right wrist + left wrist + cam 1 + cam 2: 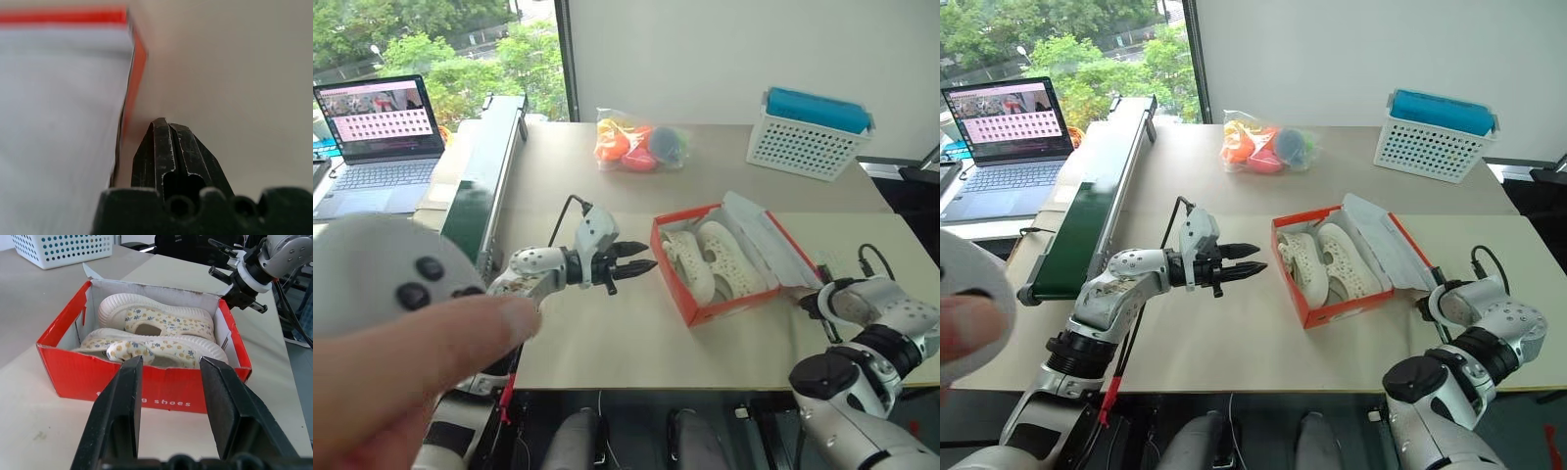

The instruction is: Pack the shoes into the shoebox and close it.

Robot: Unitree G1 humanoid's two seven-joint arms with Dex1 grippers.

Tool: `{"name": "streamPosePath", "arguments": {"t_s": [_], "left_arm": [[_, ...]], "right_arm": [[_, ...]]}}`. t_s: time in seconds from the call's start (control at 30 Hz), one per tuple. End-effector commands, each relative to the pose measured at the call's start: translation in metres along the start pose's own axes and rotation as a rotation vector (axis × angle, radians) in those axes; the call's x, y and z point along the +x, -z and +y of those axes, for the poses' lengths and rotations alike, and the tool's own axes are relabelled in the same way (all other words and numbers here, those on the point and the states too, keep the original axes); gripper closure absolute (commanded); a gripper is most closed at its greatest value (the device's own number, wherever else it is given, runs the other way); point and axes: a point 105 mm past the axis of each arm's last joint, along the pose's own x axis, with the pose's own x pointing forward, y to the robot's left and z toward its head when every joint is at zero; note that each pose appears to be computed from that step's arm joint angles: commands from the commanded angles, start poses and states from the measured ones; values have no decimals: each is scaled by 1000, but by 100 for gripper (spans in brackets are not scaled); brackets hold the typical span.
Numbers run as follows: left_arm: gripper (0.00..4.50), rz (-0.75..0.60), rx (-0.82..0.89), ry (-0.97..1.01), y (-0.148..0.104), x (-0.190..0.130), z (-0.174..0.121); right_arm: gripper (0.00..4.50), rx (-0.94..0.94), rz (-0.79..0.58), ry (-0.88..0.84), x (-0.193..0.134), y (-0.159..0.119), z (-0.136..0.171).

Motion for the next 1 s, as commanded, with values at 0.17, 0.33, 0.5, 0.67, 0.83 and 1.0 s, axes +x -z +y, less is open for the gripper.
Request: {"name": "streamPosePath", "arguments": {"t_s": [0.17,0.33,0.5,0.67,0.83,1.0], "left_arm": [[254,-46,65,-14,-19,0,7],[254,-42,70,-13,-20,0,8],[254,-34,71,-5,-19,1,7],[254,-32,70,2,-19,2,5],[254,-32,68,9,-19,4,3],[254,-36,67,9,-21,6,4]], "right_arm": [[441,93,-79,-111,7,-13,19],[441,110,-118,-274,-2,-8,47],[441,159,-246,-717,-53,-4,113],[441,89,-325,-1113,-123,17,147],[441,-283,-308,-1365,-175,63,162],[441,-741,-265,-1304,-171,98,163]]}}
